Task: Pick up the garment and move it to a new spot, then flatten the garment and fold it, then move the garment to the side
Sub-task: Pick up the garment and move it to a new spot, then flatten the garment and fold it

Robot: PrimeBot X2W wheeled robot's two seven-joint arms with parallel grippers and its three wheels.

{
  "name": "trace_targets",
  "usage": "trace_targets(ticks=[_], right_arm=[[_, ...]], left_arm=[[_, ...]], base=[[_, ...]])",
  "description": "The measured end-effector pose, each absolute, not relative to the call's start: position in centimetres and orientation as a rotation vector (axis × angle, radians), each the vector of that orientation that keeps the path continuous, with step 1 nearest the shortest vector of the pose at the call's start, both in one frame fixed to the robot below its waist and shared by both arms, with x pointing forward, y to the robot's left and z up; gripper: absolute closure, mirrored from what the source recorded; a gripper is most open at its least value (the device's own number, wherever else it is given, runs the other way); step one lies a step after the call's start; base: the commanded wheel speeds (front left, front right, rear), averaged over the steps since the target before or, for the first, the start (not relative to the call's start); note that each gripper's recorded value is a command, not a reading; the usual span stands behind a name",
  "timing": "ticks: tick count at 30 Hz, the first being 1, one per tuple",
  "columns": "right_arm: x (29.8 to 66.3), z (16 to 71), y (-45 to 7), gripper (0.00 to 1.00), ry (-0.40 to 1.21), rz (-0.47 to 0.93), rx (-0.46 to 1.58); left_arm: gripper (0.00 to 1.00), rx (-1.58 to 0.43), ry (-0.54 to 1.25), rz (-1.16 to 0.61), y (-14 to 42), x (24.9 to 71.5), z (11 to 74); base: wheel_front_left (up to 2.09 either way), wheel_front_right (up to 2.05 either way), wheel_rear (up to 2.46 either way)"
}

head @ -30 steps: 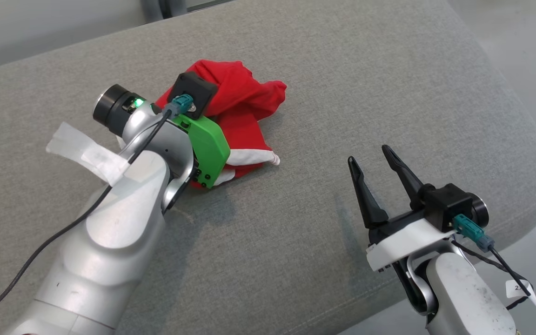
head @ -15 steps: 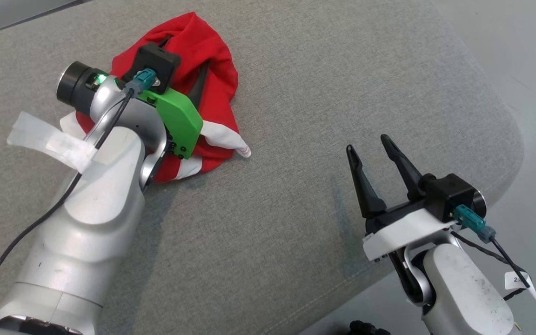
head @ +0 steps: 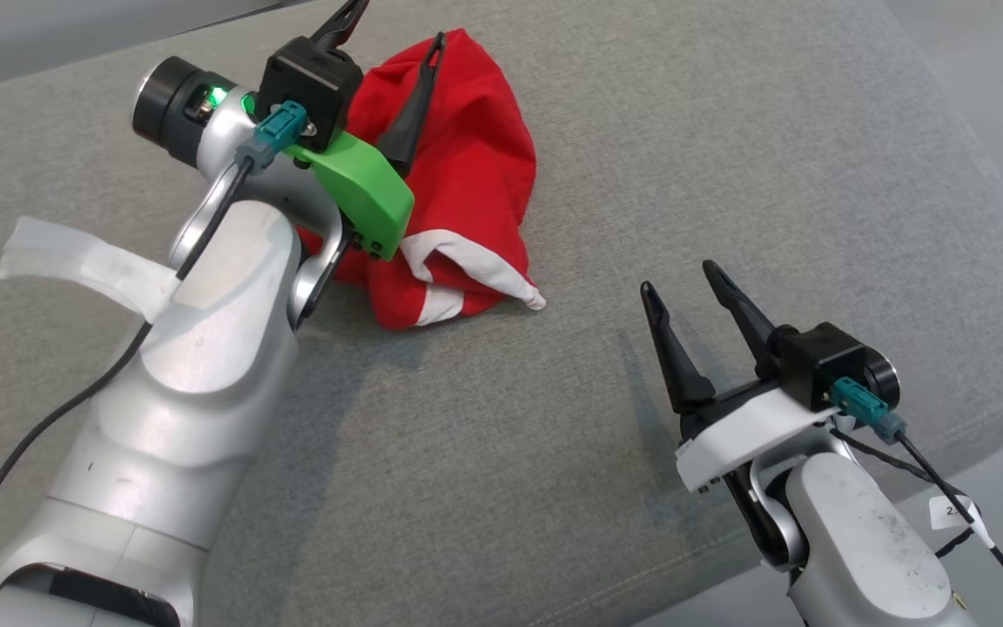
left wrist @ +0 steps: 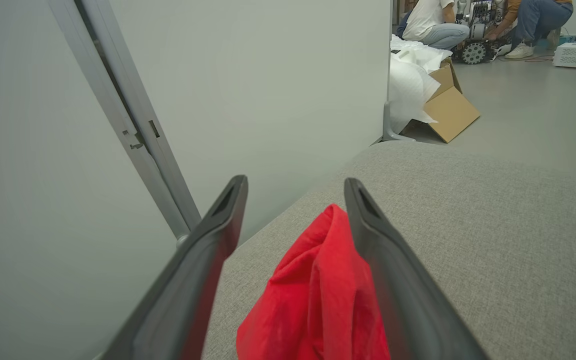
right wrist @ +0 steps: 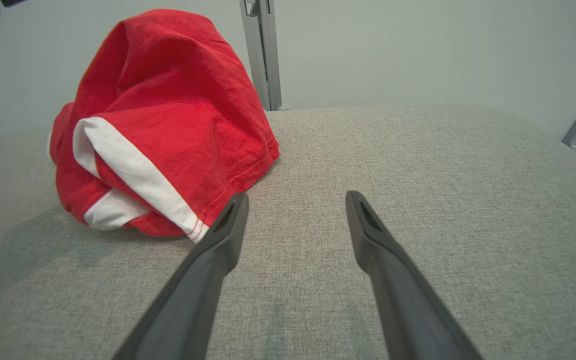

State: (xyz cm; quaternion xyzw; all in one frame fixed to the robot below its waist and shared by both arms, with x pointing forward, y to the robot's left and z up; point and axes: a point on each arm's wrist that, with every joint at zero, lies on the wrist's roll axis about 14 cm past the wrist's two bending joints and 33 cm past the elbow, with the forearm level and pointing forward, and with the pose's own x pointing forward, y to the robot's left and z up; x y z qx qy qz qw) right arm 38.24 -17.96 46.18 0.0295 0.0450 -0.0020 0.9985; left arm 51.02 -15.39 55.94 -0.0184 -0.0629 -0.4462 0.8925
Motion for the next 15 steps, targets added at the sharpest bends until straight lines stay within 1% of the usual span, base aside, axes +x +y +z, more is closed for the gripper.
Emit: trace_targets(ticks=[4,6,9,10,15], right_arm=[[38.3,45.1,-16.3,0.00,0.124,0.073,0.050],[38.4,44.5,-15.7,0.00,0.140,0.113,0.041],[38.6,43.7,-14.8,0.00,0.167,0.174,0.006],[38.7,43.0,-14.3,0.00,0.189,0.213,-0.023],[39.5,42.0,-13.0,0.00,0.216,0.312,-0.108]], left_arm=[[0.00,-0.056,-0.156,-0.905,-13.9,50.6,57.1],[0.00,-0.082,-0.141,-0.889,-12.9,50.1,56.7],[0.00,-0.130,-0.070,-0.858,-11.2,48.8,54.6],[0.00,-0.158,-0.019,-0.844,-10.3,47.5,53.0],[0.00,-0.231,0.081,-0.763,-7.2,45.4,50.0]], base=[[0.00,0.00,0.00],[0.00,0.00,0.00],[0.00,0.00,0.00],[0.00,0.00,0.00],[0.00,0.00,0.00]])
